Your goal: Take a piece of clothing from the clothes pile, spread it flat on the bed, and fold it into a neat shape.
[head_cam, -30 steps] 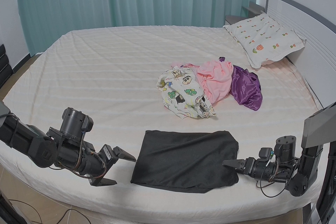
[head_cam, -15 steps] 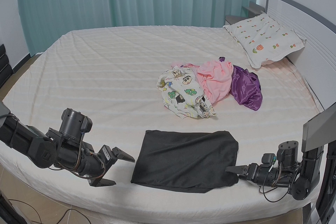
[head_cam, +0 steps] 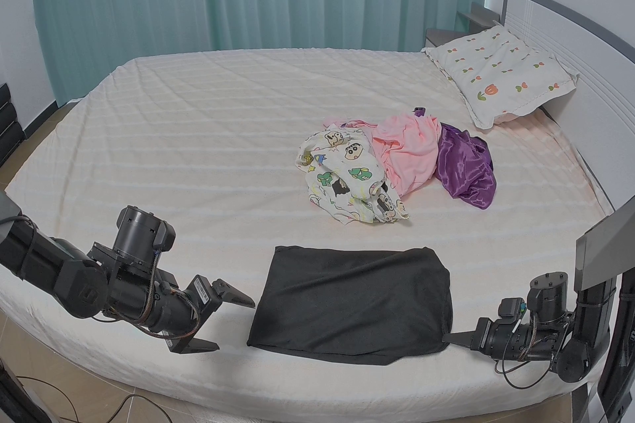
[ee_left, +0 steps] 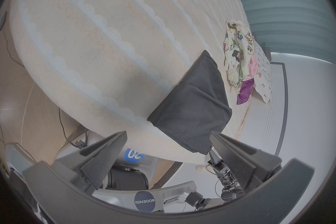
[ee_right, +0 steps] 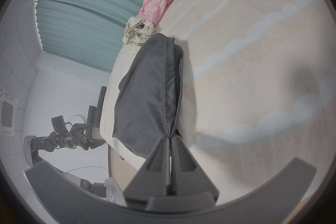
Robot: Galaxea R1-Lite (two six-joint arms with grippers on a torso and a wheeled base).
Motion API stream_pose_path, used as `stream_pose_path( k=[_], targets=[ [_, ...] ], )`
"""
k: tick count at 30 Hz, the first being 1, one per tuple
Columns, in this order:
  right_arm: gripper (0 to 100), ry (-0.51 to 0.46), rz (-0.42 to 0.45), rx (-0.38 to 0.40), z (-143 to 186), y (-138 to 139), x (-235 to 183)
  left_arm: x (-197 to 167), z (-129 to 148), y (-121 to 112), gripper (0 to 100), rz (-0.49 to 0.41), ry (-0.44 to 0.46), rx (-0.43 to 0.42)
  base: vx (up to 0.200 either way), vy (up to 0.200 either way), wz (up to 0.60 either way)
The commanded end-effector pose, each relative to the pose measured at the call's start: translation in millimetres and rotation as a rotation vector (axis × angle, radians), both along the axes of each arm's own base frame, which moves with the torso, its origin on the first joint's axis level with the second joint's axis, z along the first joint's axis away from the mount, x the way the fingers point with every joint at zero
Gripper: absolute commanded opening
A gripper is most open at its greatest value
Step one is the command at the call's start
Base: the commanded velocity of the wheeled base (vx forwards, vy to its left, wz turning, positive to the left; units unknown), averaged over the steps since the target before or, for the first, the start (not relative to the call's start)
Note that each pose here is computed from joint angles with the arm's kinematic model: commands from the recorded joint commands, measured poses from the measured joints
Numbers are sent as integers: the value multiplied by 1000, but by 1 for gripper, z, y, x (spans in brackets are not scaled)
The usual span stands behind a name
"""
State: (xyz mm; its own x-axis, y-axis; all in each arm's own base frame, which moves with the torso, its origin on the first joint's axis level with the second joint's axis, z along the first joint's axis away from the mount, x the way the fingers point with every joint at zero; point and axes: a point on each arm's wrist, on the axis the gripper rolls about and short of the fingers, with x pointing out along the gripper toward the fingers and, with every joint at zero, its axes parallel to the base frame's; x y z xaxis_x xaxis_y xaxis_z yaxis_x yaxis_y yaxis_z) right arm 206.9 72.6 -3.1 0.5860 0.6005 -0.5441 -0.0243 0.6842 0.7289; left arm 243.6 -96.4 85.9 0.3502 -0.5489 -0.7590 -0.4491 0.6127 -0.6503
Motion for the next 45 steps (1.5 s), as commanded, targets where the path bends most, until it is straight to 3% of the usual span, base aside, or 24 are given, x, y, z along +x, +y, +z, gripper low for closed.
stream_pose_path(
  k=[1,9,12,24,25,29,36,40,42,45],
  targets=[
    [0,5,8,-7,1,-1,-5,0,-1,0,100,-1,5,1,0,0,0],
    [0,-1,11,-11,11,-3,-9,1,-2,-1,100,-1,5,1,0,0,0],
    [0,9,38,-59,7,-5,-12,1,-1,-1,100,-2,5,0,0,0,0],
    [0,30,67,-109,5,-8,-16,0,-2,-1,100,-2,7,1,0,0,0],
    [100,29,73,-116,5,-8,-16,1,-1,-1,100,-2,5,0,0,0,0],
    [100,3,52,-112,8,-12,-14,0,-2,-1,100,-2,7,1,0,0,0],
    [100,-156,-35,-54,23,-18,14,0,-1,-1,100,-3,5,-4,0,0,0],
    [100,-206,-53,-5,30,-10,31,-1,-1,-4,100,-11,5,-4,0,0,0],
    [100,-224,-55,65,34,7,52,-1,-1,-4,100,-12,4,-3,0,0,0],
    [100,-235,-88,100,36,19,64,-1,-1,-4,100,-12,6,-2,0,0,0]
  ],
)
